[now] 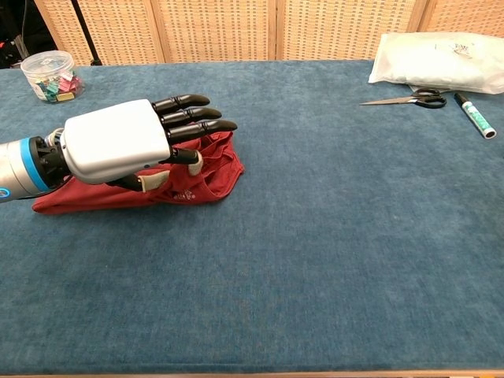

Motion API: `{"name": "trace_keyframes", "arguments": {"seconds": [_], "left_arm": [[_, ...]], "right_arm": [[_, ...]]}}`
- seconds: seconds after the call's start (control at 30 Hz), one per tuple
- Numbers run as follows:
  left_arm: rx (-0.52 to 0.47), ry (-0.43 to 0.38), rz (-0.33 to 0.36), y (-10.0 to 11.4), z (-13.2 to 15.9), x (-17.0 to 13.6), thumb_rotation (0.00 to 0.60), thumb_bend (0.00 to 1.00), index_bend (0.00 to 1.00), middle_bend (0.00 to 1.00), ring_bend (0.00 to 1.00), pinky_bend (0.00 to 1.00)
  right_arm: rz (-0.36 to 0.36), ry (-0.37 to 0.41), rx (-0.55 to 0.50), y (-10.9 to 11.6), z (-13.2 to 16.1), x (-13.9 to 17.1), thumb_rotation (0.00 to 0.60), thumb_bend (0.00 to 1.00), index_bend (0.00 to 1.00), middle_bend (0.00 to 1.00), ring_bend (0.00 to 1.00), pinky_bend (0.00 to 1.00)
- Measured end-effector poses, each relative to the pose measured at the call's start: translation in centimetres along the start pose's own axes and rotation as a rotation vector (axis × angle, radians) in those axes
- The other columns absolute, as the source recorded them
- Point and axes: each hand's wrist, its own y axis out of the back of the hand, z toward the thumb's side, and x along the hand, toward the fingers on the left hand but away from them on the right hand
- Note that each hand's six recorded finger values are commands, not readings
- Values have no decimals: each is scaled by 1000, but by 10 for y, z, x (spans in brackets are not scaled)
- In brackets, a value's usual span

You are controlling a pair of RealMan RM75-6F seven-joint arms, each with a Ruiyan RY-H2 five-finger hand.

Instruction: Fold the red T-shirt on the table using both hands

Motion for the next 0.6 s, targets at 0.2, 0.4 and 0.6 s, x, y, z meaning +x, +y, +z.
{"name": "trace_keyframes", "arguments": {"seconds": [0.2,0.4,0.6], "left_arm": [[7,12,-3,-1,-1,0,600,187,0,0,0,0],[-86,78,70,13,-9,4,600,76,0,0,0,0],[-247,196,200,35,-29,7,600,51,0,0,0,0]], "right_arm": [[0,1,-1,0,0,0,600,0,0,0,0,0],[0,1,0,1,0,0,600,0,0,0,0,0],[3,4,-1,0,1,1,600,0,0,0,0,0]]}}
